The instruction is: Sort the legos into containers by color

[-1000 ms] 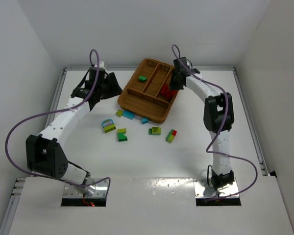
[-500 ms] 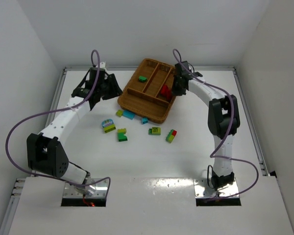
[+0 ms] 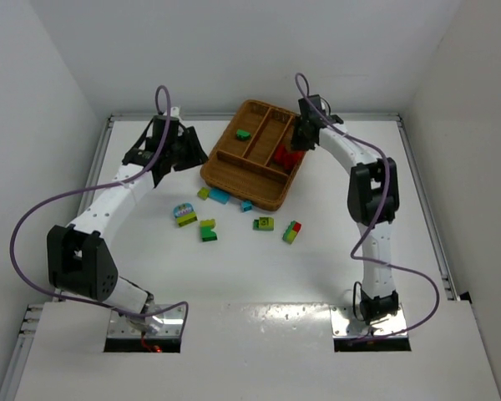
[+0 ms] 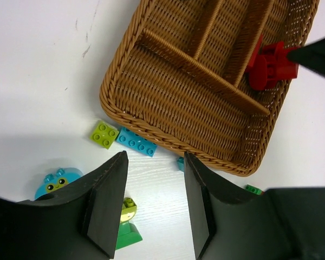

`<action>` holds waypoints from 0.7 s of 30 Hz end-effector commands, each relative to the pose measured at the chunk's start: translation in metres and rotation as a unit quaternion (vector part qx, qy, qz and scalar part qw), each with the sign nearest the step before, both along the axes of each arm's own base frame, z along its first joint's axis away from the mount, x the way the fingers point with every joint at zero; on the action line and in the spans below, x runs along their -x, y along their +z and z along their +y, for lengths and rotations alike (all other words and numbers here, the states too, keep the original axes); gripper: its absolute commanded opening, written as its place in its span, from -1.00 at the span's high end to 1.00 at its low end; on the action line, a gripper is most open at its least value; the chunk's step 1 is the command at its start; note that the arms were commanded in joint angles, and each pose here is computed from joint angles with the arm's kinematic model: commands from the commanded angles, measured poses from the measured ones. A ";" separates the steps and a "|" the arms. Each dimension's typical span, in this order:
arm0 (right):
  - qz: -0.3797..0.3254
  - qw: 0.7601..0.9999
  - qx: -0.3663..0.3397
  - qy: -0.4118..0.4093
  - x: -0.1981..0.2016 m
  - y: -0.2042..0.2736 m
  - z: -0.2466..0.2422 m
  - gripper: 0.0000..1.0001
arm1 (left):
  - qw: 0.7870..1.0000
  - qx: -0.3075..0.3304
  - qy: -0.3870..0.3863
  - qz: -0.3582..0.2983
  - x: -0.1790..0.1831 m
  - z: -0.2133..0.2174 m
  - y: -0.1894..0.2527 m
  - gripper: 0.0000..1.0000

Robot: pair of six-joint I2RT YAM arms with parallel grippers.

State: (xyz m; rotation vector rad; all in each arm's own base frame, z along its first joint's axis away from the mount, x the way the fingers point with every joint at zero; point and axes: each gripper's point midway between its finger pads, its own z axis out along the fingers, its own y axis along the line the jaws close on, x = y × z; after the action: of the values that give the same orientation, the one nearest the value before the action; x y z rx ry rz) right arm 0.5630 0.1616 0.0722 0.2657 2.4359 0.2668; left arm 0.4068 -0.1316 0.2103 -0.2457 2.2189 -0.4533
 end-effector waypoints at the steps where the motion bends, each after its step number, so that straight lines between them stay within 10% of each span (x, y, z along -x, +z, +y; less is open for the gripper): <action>1: -0.040 0.999 -0.014 0.022 0.024 0.039 0.011 0.88 | 1.000 -0.003 0.004 -0.022 -0.008 0.005 0.015 -0.02; 10: -0.012 1.000 -0.006 0.016 0.053 0.019 -0.004 0.88 | 1.000 -0.001 -0.001 -0.016 -0.008 0.003 0.010 -0.02; 21: -0.037 0.999 -0.008 -0.008 -0.024 0.037 -0.010 0.88 | 1.000 -0.004 0.007 -0.016 -0.005 0.010 0.012 -0.02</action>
State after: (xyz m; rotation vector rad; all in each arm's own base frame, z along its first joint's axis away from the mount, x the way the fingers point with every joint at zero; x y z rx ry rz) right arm 0.5739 0.1492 0.0702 0.2947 2.4289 0.2546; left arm 0.4064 -0.1295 0.2070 -0.2378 2.2303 -0.4415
